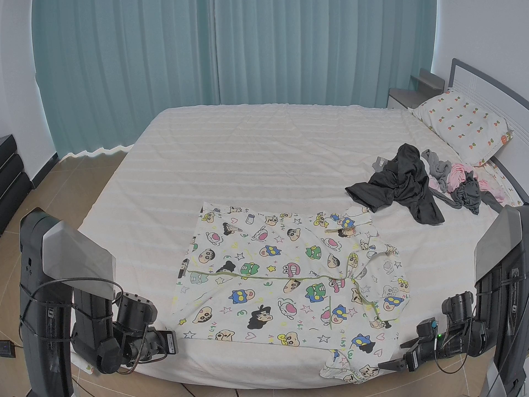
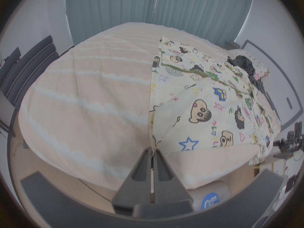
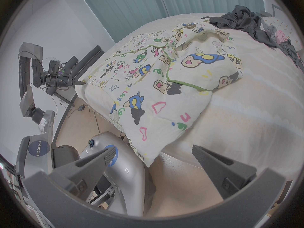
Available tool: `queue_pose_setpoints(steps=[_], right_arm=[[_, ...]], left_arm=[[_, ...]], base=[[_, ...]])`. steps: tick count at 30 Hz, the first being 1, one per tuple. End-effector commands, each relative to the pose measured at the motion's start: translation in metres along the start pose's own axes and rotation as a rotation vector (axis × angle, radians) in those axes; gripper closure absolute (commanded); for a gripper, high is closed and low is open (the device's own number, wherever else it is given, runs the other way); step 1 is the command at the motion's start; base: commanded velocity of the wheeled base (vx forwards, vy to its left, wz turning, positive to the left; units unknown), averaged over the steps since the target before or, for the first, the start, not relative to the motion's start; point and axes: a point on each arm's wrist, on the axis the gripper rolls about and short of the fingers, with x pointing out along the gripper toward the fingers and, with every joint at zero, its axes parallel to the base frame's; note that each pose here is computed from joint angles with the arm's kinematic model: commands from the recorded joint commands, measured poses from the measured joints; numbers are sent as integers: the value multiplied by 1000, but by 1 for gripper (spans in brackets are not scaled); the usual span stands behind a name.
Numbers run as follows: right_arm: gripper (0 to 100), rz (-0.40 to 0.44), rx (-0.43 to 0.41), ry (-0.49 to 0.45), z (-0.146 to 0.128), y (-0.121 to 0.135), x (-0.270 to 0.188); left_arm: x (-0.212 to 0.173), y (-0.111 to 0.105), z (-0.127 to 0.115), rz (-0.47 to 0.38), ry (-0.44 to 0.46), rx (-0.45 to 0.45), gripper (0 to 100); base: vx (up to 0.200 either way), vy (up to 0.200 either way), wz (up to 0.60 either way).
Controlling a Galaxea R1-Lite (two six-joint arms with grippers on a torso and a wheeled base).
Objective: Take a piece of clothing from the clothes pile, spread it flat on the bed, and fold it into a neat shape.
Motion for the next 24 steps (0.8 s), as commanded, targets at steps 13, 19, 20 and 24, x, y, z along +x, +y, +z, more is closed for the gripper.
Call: queue_pose_setpoints(steps=[13,19,20,24], right_arm=[[0,1,9,17,-4,2,-3],[0,-36,-3,-51,6,-2,-14],[0,-51,-11,-87,12,-2,-21],[0,-108,-32,-226,30,-5,-46]], left_arm=[[-12,3,-4,8,6,5,0],[-32,9,4,-17,-35,-99,0],[-37,10,5,-32,-40,-123,0],[-62,14,13,-136,-91,-221,0]], base=[[0,0,0],[0,0,0],[0,0,0],[0,0,0]])
